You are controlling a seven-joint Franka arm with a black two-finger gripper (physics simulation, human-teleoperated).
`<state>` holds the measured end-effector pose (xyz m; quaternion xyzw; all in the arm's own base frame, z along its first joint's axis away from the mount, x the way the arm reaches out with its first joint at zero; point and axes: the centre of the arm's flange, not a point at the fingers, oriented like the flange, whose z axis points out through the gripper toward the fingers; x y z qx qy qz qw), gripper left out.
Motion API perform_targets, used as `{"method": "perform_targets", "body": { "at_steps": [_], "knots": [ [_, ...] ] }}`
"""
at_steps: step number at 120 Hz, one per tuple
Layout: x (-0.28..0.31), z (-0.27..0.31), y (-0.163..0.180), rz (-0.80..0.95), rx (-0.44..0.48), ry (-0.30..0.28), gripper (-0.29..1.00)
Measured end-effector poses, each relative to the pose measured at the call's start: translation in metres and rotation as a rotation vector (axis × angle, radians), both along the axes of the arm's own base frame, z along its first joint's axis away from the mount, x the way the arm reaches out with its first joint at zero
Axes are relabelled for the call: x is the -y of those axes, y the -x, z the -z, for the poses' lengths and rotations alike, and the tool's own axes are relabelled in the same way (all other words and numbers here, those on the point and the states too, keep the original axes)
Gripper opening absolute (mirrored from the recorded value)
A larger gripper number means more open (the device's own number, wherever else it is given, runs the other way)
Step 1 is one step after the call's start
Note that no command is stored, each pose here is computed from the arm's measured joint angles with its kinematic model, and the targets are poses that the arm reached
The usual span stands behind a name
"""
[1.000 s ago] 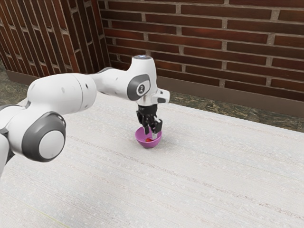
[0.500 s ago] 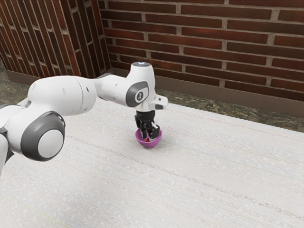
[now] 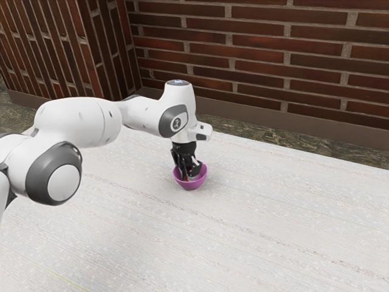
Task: Take strawberry from the bowl
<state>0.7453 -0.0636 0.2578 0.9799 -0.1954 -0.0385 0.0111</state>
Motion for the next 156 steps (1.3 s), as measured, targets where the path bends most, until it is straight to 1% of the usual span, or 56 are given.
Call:
{"method": "perform_targets", "body": {
  "at_steps": [10, 20, 29, 47, 60, 79, 90, 105, 134, 136, 140, 156],
  "knots": [
    [-0.001, -0.014, 0.000, 0.000, 0.018, -0.004, 0.05],
    [-0.005, -0.037, 0.007, -0.005, 0.031, -0.008, 0.03],
    [-0.007, -0.056, 0.018, -0.008, 0.034, -0.012, 0.02],
    [-0.003, -0.076, 0.043, -0.005, 0.019, -0.018, 0.00],
    [0.024, -0.084, 0.065, 0.032, 0.003, -0.023, -0.01],
    [0.089, -0.085, 0.085, 0.119, -0.004, -0.026, -0.02],
    [0.113, -0.079, 0.088, 0.146, -0.007, -0.027, -0.02],
    [0.145, -0.066, 0.078, 0.174, 0.001, -0.018, -0.03],
    [0.163, -0.049, 0.065, 0.171, 0.024, 0.008, -0.03],
    [0.164, -0.048, 0.065, 0.170, 0.025, 0.010, -0.02],
    [0.164, -0.048, 0.065, 0.169, 0.026, 0.013, 0.04],
    [0.165, -0.047, 0.064, 0.165, 0.025, 0.028, 0.33]
  ]
}}
